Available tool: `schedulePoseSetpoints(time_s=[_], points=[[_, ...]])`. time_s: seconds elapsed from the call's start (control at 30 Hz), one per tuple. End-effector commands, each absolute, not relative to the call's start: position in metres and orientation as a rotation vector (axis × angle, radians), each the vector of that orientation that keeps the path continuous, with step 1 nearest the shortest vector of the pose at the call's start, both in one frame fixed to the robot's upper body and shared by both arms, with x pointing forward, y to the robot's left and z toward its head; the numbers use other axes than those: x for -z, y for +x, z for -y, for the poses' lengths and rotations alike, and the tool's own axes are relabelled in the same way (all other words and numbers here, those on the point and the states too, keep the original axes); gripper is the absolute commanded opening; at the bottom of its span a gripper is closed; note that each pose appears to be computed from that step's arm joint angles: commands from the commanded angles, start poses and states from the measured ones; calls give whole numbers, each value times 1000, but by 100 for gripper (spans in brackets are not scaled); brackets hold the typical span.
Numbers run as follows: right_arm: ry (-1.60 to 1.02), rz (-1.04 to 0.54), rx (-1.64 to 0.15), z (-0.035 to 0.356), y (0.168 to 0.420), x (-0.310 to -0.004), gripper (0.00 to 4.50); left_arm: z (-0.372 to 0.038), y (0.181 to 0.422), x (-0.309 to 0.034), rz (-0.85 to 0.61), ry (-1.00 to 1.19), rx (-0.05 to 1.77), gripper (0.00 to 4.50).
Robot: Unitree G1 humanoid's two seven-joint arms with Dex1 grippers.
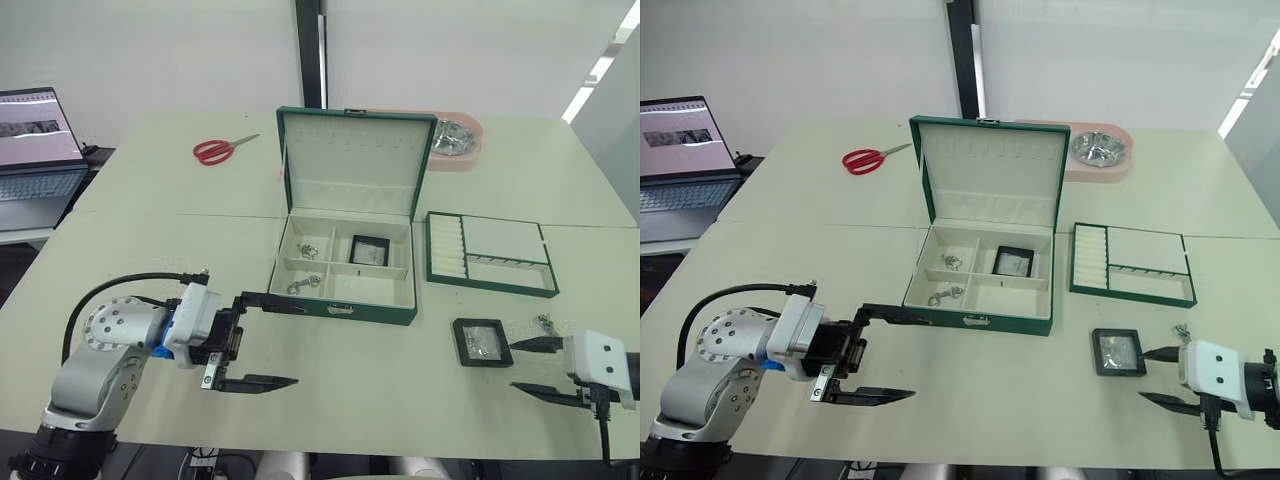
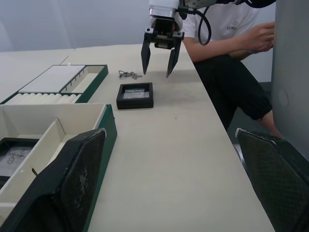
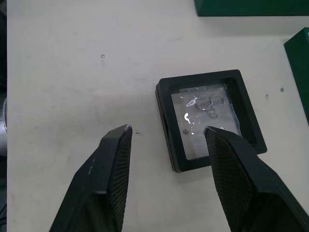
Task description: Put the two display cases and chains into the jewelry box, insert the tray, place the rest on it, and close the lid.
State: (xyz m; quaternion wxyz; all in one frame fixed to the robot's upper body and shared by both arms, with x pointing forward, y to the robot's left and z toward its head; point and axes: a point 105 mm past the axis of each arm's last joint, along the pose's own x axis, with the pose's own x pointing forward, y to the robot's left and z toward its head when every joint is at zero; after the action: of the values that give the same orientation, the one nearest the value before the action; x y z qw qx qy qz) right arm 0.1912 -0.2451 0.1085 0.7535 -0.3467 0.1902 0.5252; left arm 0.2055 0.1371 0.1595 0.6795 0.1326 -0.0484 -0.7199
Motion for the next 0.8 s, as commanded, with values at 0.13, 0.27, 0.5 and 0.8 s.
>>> schedulePoseSetpoints(time_s=[0.13,0.27,0.5,0.8], points=[[-792,-389,-1156,242,202,-104,257,-127,200,-162,139,306,1645,450],[-782,-390,-1169,239,205,-99,257,-126,200,-163,141,305,1646,450],[-775,-402,-1176,239,208,-90,257,-123,200,-166,149,306,1649,450],[-787,-372,-1173,233,212,-86,143,-121,204,-168,155,306,1636,450]])
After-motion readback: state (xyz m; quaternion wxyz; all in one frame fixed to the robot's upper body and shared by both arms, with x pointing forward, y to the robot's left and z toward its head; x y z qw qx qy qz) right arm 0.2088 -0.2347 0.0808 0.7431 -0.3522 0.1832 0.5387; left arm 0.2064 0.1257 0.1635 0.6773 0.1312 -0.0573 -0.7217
